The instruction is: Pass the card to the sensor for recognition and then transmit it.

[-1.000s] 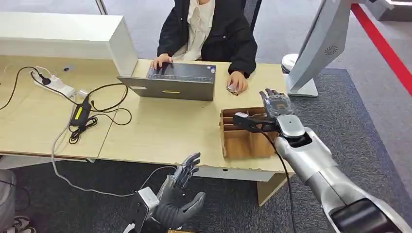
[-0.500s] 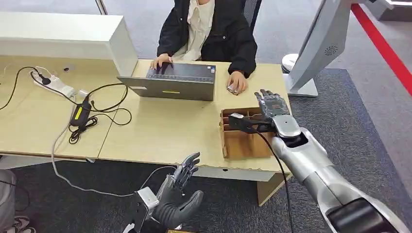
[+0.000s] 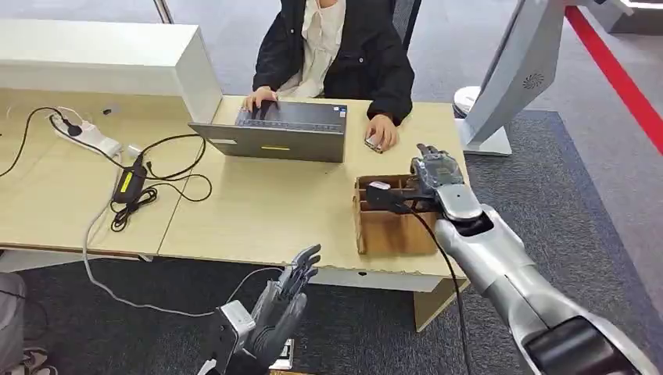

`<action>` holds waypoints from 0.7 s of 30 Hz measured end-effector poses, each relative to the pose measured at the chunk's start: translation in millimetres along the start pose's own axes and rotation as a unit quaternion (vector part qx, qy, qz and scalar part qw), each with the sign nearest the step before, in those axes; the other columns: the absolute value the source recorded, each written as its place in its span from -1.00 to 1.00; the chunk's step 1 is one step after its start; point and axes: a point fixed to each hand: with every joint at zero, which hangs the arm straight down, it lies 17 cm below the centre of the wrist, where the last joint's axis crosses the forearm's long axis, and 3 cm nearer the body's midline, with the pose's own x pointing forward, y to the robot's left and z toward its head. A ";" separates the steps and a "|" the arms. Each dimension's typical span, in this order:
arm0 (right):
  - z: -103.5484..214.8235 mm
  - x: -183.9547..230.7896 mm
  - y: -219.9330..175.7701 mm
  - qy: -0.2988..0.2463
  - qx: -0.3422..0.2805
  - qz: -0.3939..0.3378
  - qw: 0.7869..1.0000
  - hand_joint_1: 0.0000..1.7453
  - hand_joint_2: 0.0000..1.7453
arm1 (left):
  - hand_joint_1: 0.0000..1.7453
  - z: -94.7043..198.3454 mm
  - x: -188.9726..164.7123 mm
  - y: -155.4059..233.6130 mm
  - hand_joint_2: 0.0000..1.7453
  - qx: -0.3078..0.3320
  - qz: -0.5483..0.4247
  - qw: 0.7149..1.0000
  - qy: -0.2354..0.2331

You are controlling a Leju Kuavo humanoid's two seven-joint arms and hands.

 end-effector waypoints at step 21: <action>-1.1 0.0 -4.2 0.006 -0.014 -0.003 1.000 1.00 1.00 | -1.00 0.2 -0.6 -2.1 1.00 -0.005 0.002 1.000 0.002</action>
